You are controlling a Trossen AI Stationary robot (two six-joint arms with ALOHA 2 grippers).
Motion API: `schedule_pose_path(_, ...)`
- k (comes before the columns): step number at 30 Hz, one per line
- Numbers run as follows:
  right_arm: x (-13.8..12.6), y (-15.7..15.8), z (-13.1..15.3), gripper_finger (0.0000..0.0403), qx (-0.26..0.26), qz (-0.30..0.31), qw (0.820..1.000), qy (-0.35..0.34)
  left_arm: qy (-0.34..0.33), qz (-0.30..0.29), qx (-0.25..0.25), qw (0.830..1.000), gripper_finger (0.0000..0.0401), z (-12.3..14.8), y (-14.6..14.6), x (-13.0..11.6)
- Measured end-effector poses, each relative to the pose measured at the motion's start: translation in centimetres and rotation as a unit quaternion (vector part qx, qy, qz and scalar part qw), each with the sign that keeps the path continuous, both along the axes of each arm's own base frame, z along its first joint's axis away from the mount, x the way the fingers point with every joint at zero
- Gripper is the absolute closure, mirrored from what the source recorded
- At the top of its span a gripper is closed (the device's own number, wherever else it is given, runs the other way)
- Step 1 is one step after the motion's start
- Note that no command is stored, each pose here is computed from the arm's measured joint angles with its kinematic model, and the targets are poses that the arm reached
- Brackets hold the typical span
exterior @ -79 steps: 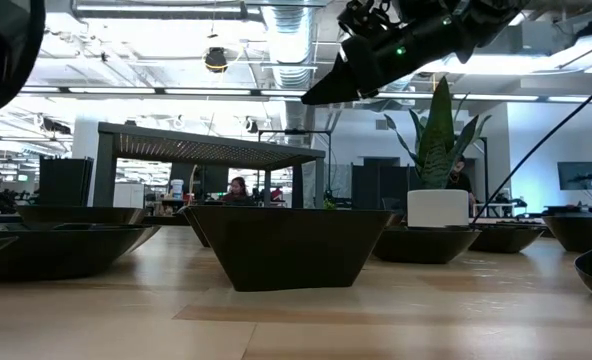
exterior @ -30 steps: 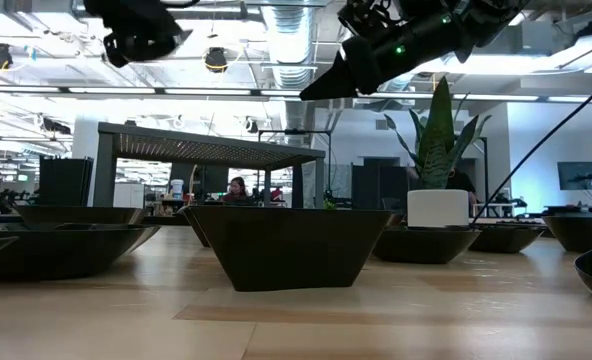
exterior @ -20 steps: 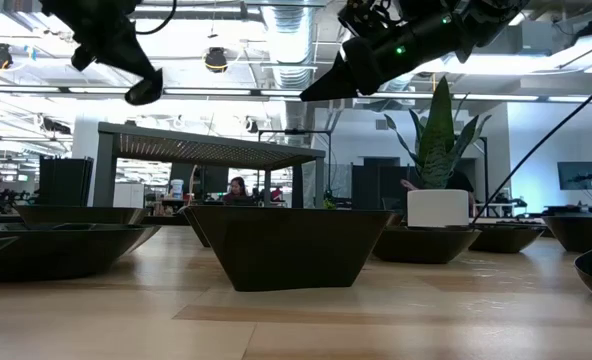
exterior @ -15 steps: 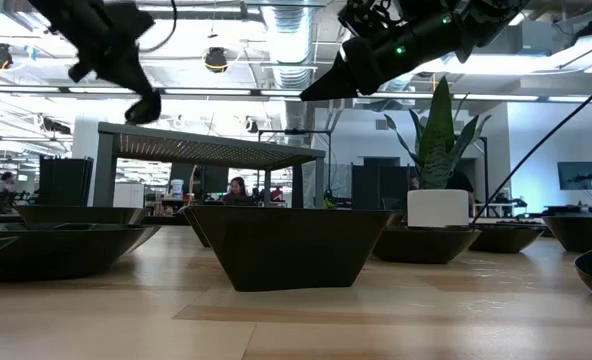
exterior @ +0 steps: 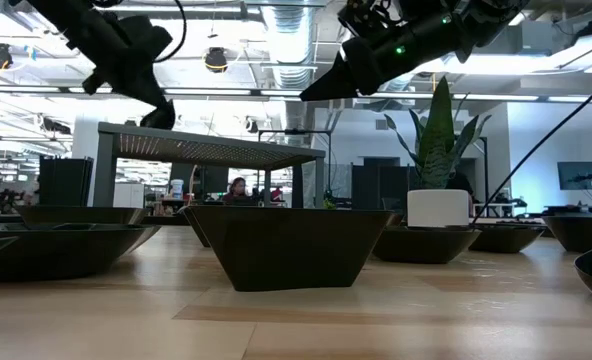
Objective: Pick & Place Mini shaped plates
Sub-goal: Stack the black drop-shaped plate on the black drop-shaped plate on the shelf
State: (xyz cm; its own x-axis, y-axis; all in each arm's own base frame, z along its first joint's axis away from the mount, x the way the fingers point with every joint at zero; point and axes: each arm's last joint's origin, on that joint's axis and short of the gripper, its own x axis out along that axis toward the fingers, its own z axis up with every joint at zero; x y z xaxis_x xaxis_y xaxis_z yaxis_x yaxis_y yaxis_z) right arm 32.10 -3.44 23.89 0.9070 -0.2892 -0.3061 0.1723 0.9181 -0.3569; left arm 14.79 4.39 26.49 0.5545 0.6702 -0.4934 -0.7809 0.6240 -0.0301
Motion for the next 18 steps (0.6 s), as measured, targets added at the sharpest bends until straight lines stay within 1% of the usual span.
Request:
schedule_pose_path(2, 0.0, 0.0, 0.0, 0.0168, 0.0, 0.0, 1.0, 0.0, 0.002, 0.006, 0.023, 1.0, 0.0397, 0.3, 0.2, 0.0)
schedule_pose_path(4, 0.0, 0.0, 0.0, 0.0168, 0.0, 0.001, 1.0, -0.001, 0.005, 0.013, 0.035, 0.999, 0.0397, 0.7, 0.5, -0.1)
schedule_pose_path(8, 0.0, 0.0, 0.0, 0.0168, -0.001, 0.001, 1.0, -0.001, -0.011, 0.026, 0.057, 0.998, 0.0397, 1.7, 1.3, -0.1)
schedule_pose_path(10, 0.0, 0.0, 0.0, 0.0168, -0.002, 0.001, 1.0, -0.001, -0.022, 0.032, 0.08, 0.996, 0.0397, 2.2, 1.8, 0.0)
schedule_pose_path(14, 0.0, 0.0, 0.0, 0.0168, -0.004, 0.002, 1.0, -0.001, -0.014, 0.056, 0.122, 0.991, 0.0397, 2.9, 3.2, -0.3)
schedule_pose_path(16, 0.0, 0.0, 0.1, 0.0168, -0.004, 0.002, 1.0, -0.002, -0.003, 0.08, 0.128, 0.989, 0.0397, 2.9, 4.0, -0.6)
schedule_pose_path(18, 0.0, 0.0, 0.1, 0.0168, -0.004, 0.002, 1.0, -0.004, 0.006, 0.094, 0.123, 0.988, 0.0397, 2.7, 4.9, -0.8)
